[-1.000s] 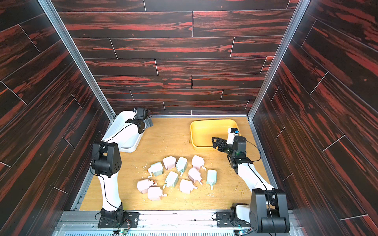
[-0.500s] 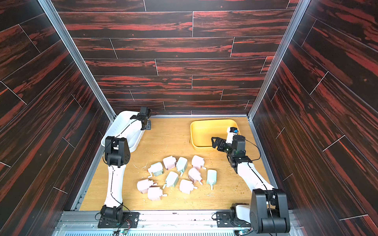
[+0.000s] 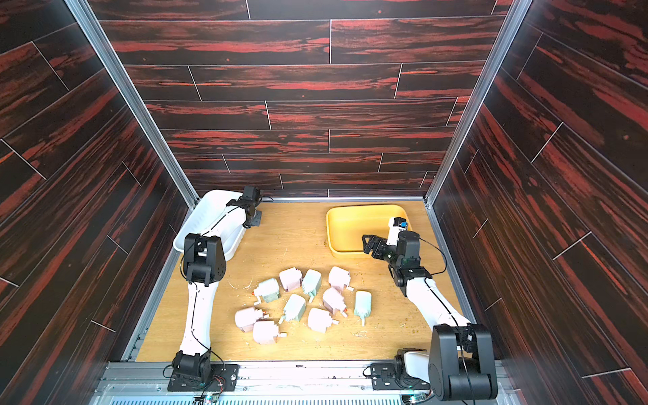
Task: Place the pencil sharpeners by color into the storage box
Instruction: Move the storage box to the center of the board.
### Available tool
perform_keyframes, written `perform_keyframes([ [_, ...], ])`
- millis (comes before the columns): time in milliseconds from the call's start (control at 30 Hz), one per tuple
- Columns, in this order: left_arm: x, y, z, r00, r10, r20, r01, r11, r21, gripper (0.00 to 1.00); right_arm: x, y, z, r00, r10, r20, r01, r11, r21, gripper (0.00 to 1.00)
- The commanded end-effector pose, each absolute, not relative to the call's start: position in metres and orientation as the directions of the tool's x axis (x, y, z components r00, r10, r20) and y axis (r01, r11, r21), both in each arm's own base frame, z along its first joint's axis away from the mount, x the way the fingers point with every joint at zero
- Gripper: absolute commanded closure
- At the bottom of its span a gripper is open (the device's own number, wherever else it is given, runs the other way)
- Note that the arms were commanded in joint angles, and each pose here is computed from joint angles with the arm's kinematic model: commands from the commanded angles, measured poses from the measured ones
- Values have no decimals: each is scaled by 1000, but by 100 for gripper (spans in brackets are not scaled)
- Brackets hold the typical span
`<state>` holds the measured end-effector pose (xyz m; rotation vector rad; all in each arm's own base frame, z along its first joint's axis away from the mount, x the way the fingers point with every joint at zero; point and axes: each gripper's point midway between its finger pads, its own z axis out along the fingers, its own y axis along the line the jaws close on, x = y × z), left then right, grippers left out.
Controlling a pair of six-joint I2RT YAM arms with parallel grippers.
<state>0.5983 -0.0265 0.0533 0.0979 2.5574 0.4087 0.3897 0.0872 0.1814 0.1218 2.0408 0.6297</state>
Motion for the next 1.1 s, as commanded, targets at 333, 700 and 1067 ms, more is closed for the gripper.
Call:
perform_keyframes([
  [333,567,-43,97,-751,409,-518,245,902,356,100,392,93,195,-524,311,-793,-186,867,463,6],
  [700,493,-117,116,-505,667,-548,728,670,144,100,393,96,191,-539,296,-788,-185,872,454,6],
  [1067,442,-140,120,-286,821,-493,886,423,190,100,395,103,186,-556,274,-785,-188,878,440,6],
])
